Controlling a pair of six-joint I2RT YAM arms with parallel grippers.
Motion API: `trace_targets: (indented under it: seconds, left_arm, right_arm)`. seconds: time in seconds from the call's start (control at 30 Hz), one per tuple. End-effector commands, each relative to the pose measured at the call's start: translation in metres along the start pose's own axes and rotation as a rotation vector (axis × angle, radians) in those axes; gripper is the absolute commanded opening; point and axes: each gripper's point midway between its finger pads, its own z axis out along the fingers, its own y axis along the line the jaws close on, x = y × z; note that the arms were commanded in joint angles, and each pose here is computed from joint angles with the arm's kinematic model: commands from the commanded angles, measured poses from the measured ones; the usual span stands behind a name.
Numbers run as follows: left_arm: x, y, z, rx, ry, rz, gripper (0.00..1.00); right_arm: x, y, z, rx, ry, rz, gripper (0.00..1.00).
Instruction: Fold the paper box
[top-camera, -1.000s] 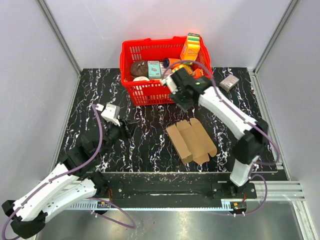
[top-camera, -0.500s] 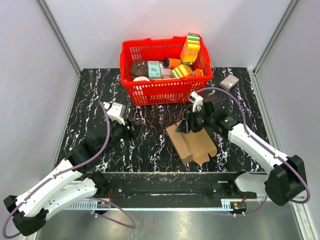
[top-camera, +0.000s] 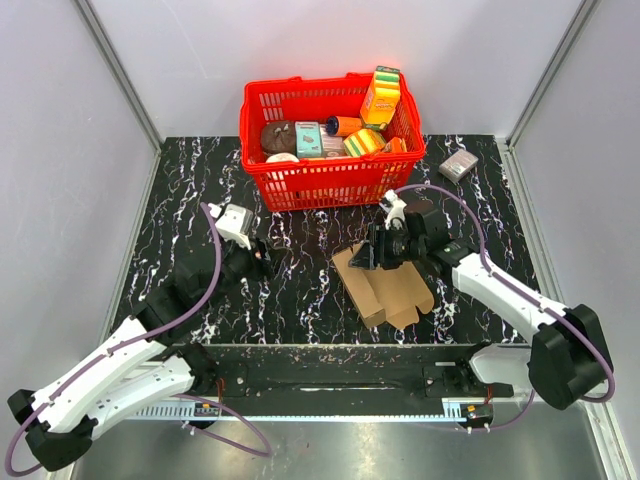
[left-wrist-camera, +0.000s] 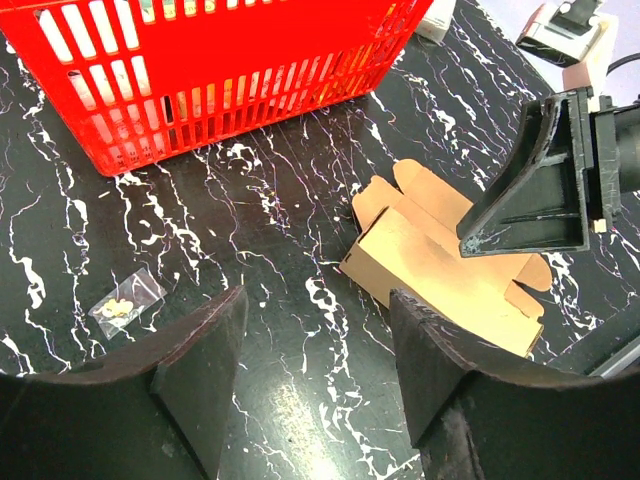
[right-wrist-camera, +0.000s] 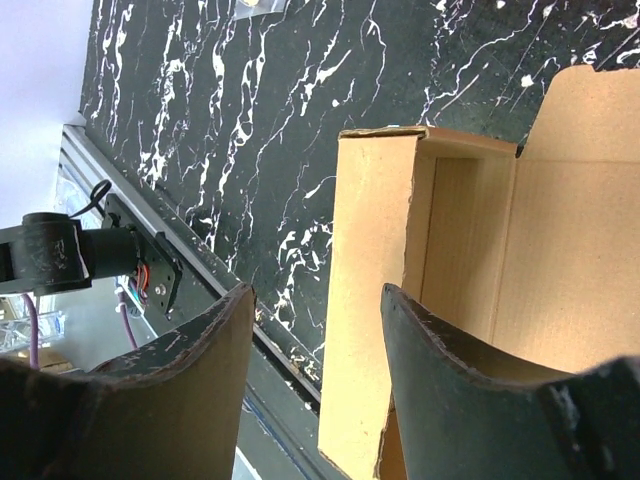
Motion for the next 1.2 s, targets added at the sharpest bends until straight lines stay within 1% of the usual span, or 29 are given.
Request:
trace_targets:
  seconds: [0.0, 0.3, 0.6, 0.83, 0.97, 1.17]
  left_arm:
    - [-0.022, -0.005, -0.006, 0.019, -0.06, -0.028, 0.63]
    - [-0.021, -0.006, -0.008, 0.024, -0.059, -0.031, 0.63]
    - [-0.023, -0.005, -0.01, 0.022, -0.064, -0.03, 0.63]
    - [-0.021, -0.005, -0.01, 0.022, -0.058, -0.032, 0.64]
    - [-0.019, -0.004, -0.009, 0.02, -0.055, -0.031, 0.63]
    - [-0.017, -0.004, -0.008, 0.018, -0.05, -0.033, 0.63]
  right_arm:
    - [-0.005, -0.009, 0.006, 0.029, -0.033, -0.008, 0.6]
    - [0.005, -0.021, 0.011, 0.064, 0.002, 0.012, 0.6]
    - [0.014, -0.019, 0.016, 0.033, 0.05, 0.022, 0.59]
    - [0.024, -0.026, 0.02, 0.044, 0.083, 0.027, 0.59]
    - [0.029, -0.026, 0.021, 0.027, 0.105, 0.032, 0.56]
    - [0.035, -0.019, 0.025, -0.031, 0.135, 0.047, 0.5]
